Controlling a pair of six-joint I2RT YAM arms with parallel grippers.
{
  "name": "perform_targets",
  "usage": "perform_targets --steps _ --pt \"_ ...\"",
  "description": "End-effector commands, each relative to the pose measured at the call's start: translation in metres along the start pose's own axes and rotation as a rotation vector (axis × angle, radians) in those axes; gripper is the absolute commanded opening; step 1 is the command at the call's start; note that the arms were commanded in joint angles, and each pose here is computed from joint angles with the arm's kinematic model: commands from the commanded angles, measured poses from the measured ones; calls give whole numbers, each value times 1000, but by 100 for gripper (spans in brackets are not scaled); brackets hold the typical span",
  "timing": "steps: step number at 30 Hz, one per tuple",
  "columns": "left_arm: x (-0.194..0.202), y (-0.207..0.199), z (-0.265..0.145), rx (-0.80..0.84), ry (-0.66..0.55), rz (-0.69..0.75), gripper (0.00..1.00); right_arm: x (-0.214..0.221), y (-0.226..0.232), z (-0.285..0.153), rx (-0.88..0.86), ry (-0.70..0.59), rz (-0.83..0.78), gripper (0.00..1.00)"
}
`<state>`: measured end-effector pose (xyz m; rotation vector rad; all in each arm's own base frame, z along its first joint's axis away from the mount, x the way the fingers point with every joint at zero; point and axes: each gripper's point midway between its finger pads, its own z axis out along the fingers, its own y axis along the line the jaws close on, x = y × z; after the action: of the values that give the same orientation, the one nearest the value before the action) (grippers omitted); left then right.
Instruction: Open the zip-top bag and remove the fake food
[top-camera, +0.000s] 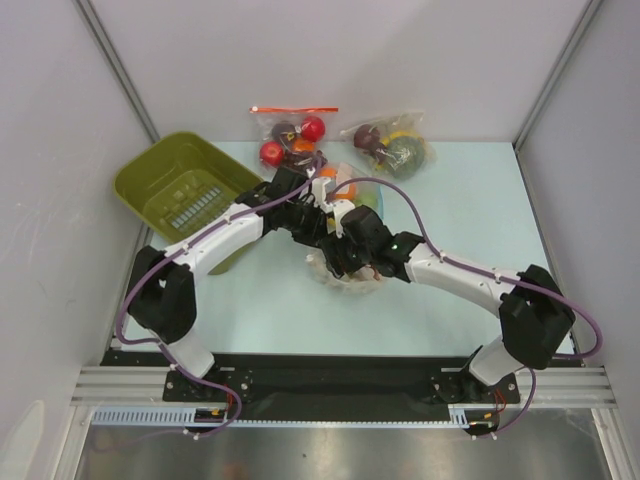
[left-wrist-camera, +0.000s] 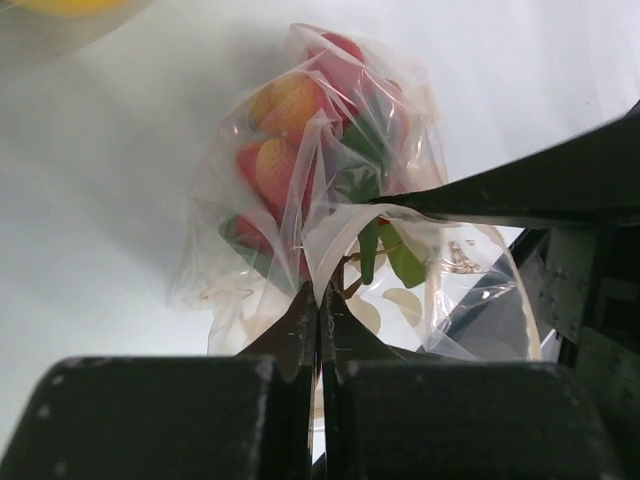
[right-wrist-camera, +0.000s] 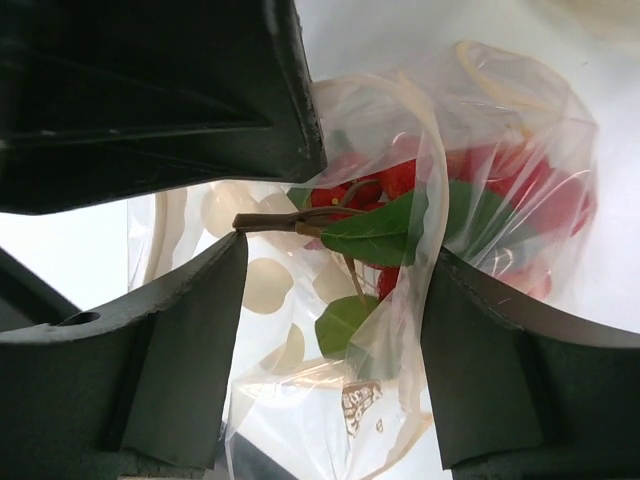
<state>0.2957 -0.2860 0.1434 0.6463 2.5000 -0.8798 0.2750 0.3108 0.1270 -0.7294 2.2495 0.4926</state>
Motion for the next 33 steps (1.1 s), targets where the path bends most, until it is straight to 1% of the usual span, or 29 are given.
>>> perform_targets --steps 1,5,8,10,13,14,15,17,18,21,24,30,33 --pt "-10 -6 -4 32 -8 2 0 -51 0 -18 65 -147 -38 69" --pt "-8 -2 -3 28 -1 -6 0 -64 -6 -48 111 -176 -25 69" --pt "-7 0 -3 26 1 -7 0 -73 -4 -66 108 -204 -11 68" --pt "-7 1 -3 28 4 -9 0 -79 3 -78 71 -223 -11 68" --pt "-6 0 -3 32 6 -7 0 -82 14 -81 10 -221 3 65" --pt "-6 0 -3 32 6 -7 0 -81 21 -82 -26 -217 3 63" --pt "-6 0 -3 32 6 -9 0 -81 25 -81 -45 -214 5 59" --pt "-5 1 -3 30 5 -7 0 -79 36 -77 -109 -198 4 55" --pt "-5 0 -4 32 4 -6 0 -77 38 -75 -117 -187 8 51" --pt "-4 0 -4 32 7 -9 0 -63 39 -62 -124 -136 24 45" --pt "-5 -1 -6 33 2 -6 0 -46 33 -50 -101 -102 32 44" --pt "-3 -4 -7 46 8 -7 0 -48 27 -41 -99 -115 49 45" --pt "-4 -5 -8 49 5 -2 0 -35 23 -29 -93 -68 45 45"
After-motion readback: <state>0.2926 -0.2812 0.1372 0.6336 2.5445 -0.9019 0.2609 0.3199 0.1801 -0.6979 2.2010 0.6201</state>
